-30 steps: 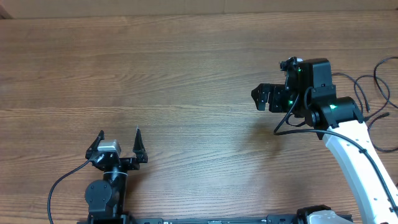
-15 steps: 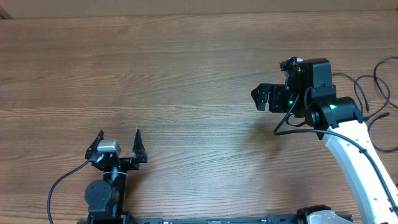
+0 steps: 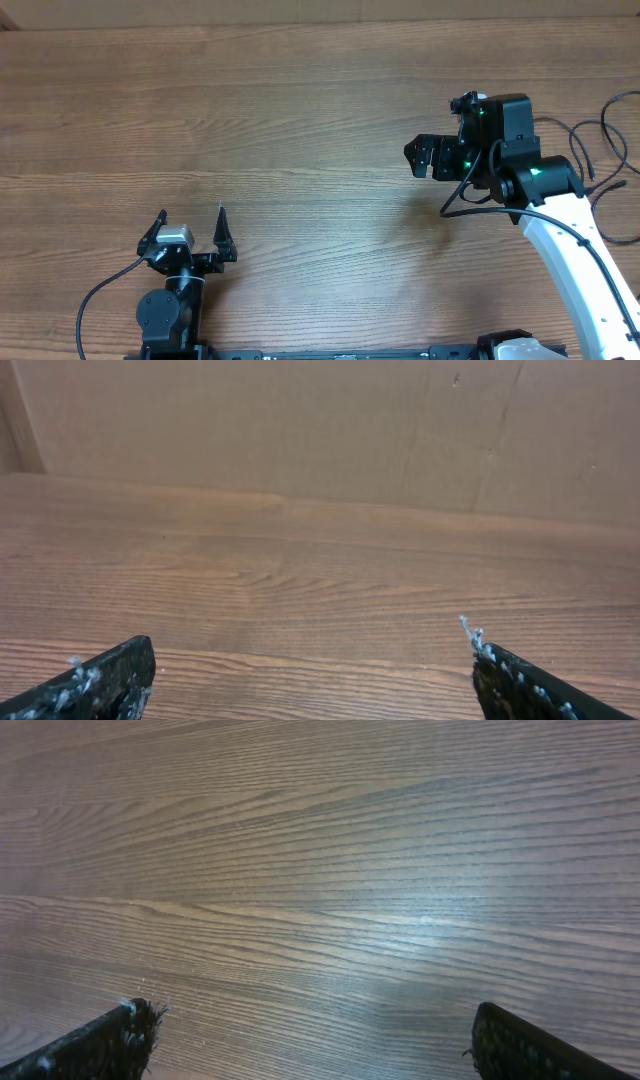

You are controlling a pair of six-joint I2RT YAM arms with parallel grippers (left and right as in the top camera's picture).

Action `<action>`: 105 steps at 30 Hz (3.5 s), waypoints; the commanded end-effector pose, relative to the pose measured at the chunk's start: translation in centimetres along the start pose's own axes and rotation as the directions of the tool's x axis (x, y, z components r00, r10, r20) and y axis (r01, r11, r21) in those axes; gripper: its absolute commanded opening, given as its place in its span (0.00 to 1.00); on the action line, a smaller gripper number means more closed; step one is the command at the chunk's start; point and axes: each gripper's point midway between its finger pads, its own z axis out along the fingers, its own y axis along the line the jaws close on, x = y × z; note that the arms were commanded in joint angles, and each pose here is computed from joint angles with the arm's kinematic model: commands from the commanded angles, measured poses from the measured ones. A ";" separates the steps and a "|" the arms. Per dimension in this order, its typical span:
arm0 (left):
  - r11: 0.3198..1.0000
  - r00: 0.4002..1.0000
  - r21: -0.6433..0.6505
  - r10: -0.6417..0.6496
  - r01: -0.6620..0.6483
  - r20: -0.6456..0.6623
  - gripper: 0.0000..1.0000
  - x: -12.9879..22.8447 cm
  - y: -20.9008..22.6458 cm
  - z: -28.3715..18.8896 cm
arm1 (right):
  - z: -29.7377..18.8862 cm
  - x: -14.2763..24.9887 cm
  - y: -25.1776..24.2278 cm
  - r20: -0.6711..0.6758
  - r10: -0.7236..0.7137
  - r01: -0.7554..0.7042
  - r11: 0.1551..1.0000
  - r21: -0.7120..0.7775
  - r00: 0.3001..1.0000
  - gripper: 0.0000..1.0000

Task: Untangle cables

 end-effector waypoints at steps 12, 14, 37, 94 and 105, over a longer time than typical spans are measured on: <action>1.000 1.000 0.000 0.012 -0.012 0.004 0.99 0.0 0.0 0.0 | -0.3 -0.2 0.4 0.010 -0.003 0.003 1.000 -0.011 1.000 1.00; 1.000 1.000 0.000 0.012 -0.012 0.004 0.99 0.0 0.0 0.0 | -0.1 -0.1 0.2 0.004 0.000 0.000 1.000 -0.006 1.000 1.00; 1.000 1.000 0.000 0.012 -0.012 0.005 1.00 0.0 0.0 0.0 | -2.1 2.2 -2.0 0.251 -0.053 0.039 0.997 0.060 0.967 1.00; 1.000 1.000 0.000 0.012 -0.012 0.005 1.00 0.0 0.0 0.0 | -3.4 8.1 -3.7 0.736 -0.115 0.168 0.986 0.002 0.667 1.00; 1.000 1.000 0.000 0.012 -0.012 0.005 1.00 0.0 0.0 0.0 | -4.2 9.1 -5.1 0.734 -0.109 0.129 0.991 0.029 0.670 1.00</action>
